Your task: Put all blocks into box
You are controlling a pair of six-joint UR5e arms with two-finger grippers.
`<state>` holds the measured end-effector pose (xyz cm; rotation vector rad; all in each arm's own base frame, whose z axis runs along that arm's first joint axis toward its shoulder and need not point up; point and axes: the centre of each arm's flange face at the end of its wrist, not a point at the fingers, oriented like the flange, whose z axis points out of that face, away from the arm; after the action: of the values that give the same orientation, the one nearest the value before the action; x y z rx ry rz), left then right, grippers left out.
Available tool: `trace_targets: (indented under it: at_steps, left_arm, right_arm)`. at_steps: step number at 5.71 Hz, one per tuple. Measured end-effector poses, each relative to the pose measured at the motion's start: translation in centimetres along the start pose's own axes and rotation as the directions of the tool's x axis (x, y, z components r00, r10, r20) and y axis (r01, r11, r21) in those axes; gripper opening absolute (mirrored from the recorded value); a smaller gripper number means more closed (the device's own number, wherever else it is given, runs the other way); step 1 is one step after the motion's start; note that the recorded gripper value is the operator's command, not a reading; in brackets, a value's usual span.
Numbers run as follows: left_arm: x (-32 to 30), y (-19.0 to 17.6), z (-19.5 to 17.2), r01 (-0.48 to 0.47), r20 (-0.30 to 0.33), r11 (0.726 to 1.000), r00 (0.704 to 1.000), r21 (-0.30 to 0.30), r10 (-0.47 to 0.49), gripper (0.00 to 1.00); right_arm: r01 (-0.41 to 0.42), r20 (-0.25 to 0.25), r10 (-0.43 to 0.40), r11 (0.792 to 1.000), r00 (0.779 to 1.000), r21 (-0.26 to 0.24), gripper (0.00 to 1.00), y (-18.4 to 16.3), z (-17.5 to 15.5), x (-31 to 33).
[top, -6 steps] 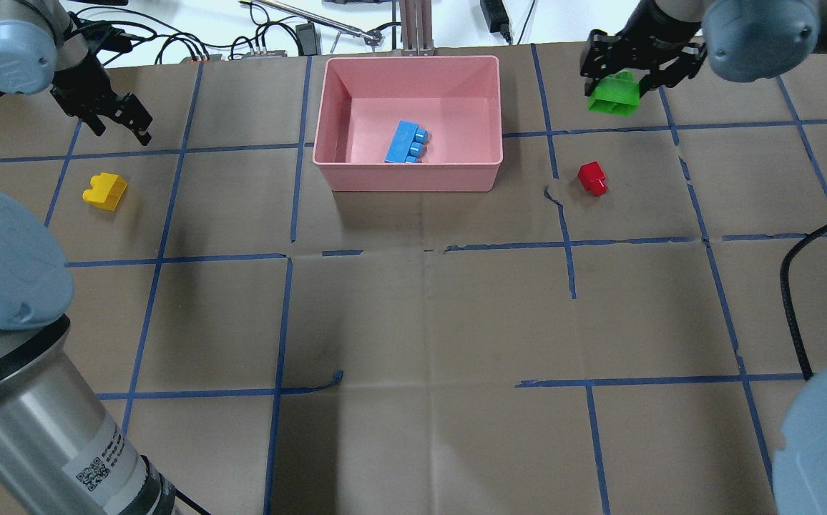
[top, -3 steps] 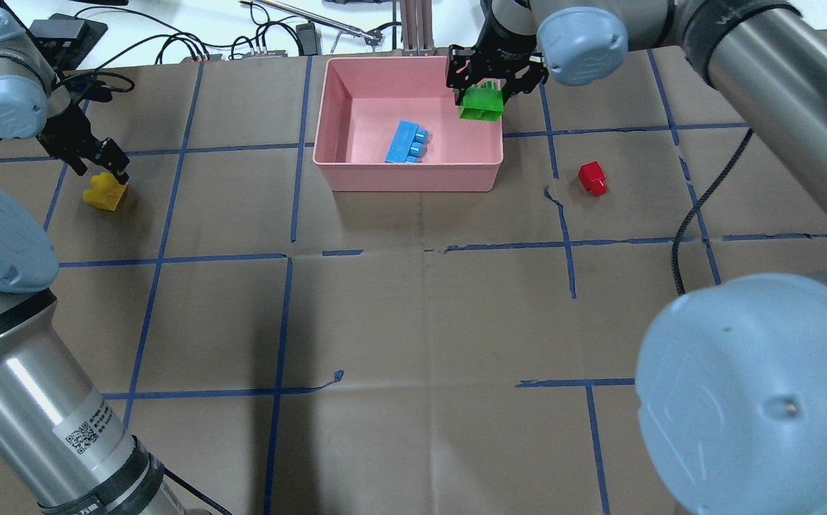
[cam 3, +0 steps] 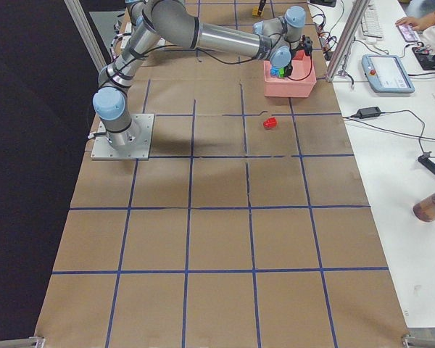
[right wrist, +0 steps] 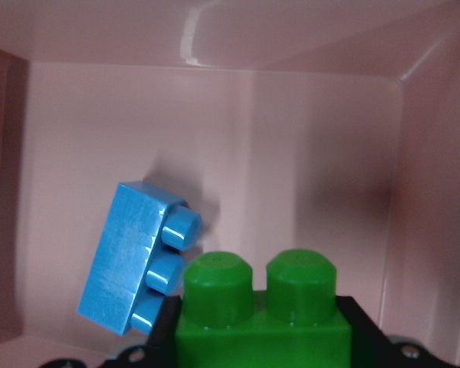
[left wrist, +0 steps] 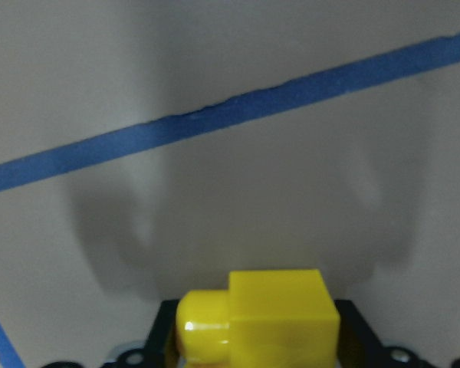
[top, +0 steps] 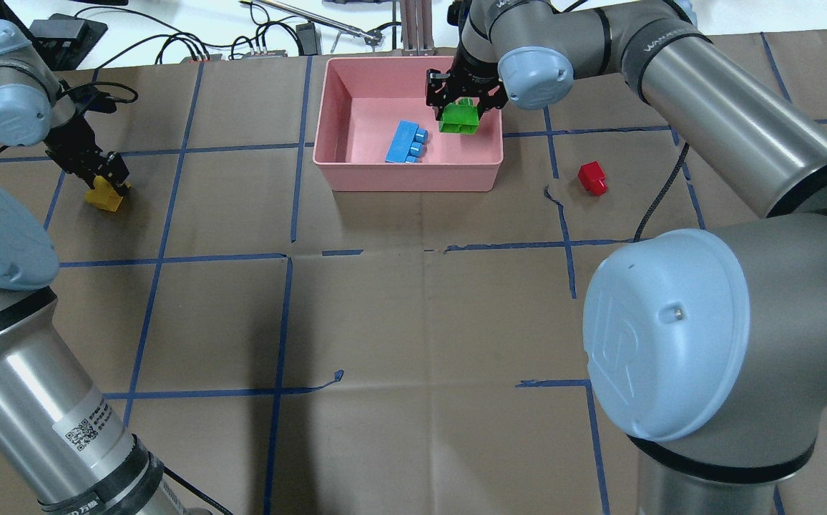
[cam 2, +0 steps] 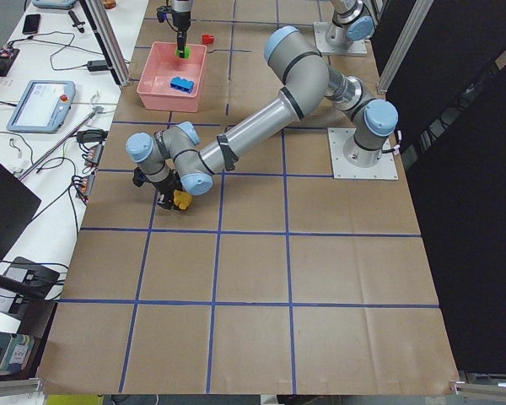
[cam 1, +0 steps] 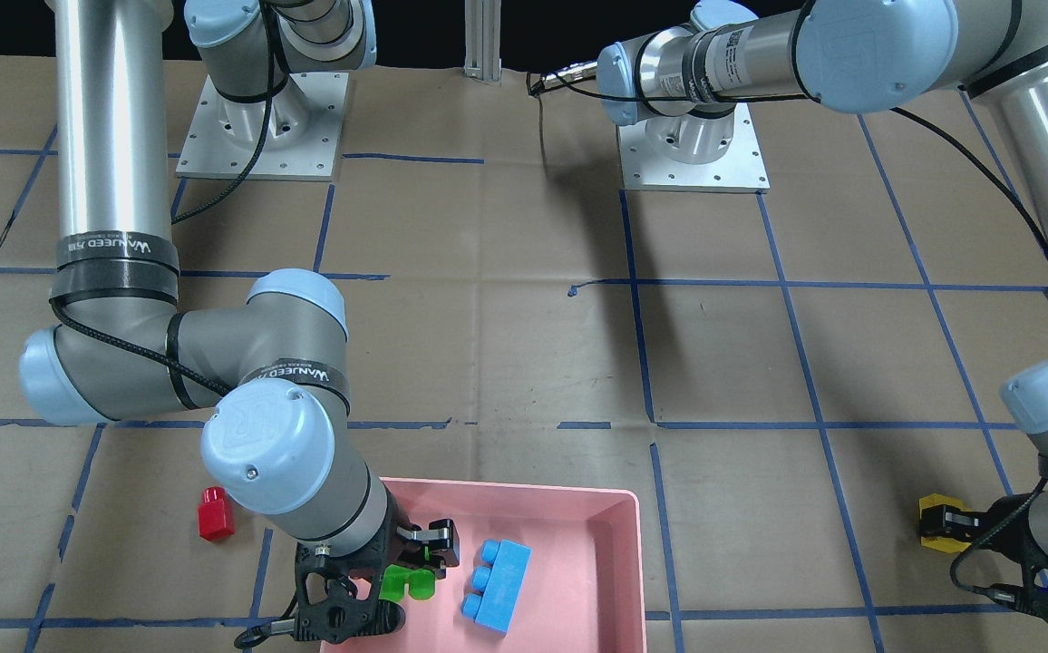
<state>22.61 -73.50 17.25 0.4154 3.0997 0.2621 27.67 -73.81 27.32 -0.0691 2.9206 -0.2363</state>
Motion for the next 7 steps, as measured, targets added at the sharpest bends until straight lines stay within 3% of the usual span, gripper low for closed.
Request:
trace_targets:
  at_steps: [2,4,5,7]
  left_arm:
    - [1.2,0.0,-3.6,-0.011,0.006,1.000,1.000,0.012,0.011,0.00]
    - [12.0,-2.5,-12.0,-0.084,0.051,0.995,0.995,0.052,0.082,0.00]
    - [20.2,-4.1,-15.4,-0.110,0.076,0.991,0.992,0.073,0.105,0.00]
    - [33.8,-7.2,-18.5,-0.036,0.096,0.989,0.995,0.140,0.022,0.00]
  right_arm:
    - [0.011,0.018,-0.013,0.998,1.000,0.067,1.00,-0.7,0.0,-0.2]
    - [0.013,0.018,-0.015,0.997,1.000,0.082,1.00,-0.8,-1.2,-0.3]
    - [0.003,0.008,-0.003,0.998,1.000,0.065,1.00,-0.4,-3.8,-0.1]
    - [-0.090,-0.082,0.089,0.996,0.993,-0.019,1.00,1.0,-12.6,5.6]
